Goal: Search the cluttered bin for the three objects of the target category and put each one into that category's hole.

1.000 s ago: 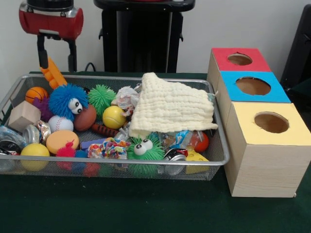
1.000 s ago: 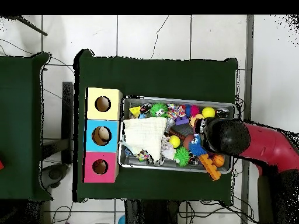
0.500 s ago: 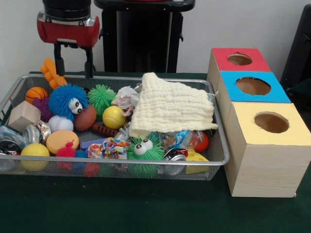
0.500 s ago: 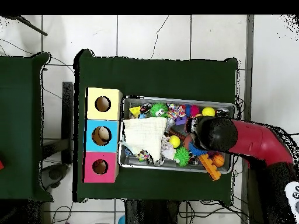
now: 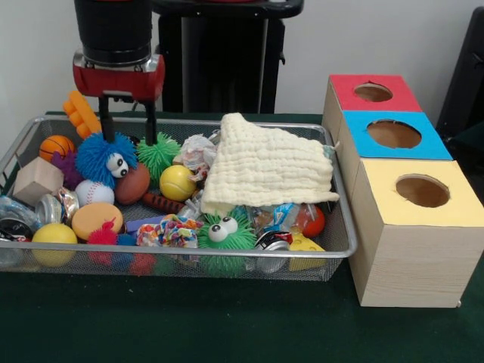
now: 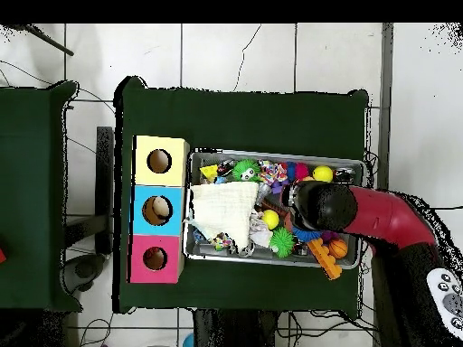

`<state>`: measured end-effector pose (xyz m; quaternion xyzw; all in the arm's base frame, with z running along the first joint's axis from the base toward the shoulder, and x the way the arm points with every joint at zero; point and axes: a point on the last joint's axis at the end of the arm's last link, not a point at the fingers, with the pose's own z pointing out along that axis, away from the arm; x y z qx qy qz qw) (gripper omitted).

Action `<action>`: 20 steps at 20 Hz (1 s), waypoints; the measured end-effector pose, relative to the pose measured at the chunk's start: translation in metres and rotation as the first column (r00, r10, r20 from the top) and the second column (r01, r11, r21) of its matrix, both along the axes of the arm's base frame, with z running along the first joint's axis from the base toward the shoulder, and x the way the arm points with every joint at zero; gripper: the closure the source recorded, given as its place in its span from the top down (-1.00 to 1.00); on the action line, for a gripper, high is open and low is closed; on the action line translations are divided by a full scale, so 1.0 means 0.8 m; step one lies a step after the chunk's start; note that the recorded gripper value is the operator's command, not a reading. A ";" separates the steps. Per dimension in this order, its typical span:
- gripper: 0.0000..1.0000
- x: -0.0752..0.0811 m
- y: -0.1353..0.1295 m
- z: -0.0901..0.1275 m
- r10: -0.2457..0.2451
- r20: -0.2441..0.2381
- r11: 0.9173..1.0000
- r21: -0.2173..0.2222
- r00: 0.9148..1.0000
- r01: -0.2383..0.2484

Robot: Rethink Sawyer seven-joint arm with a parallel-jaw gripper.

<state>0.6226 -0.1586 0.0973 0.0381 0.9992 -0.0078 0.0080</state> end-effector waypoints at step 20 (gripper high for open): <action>1.00 0.009 0.001 -0.061 -0.014 0.021 0.999 0.032 1.000 0.014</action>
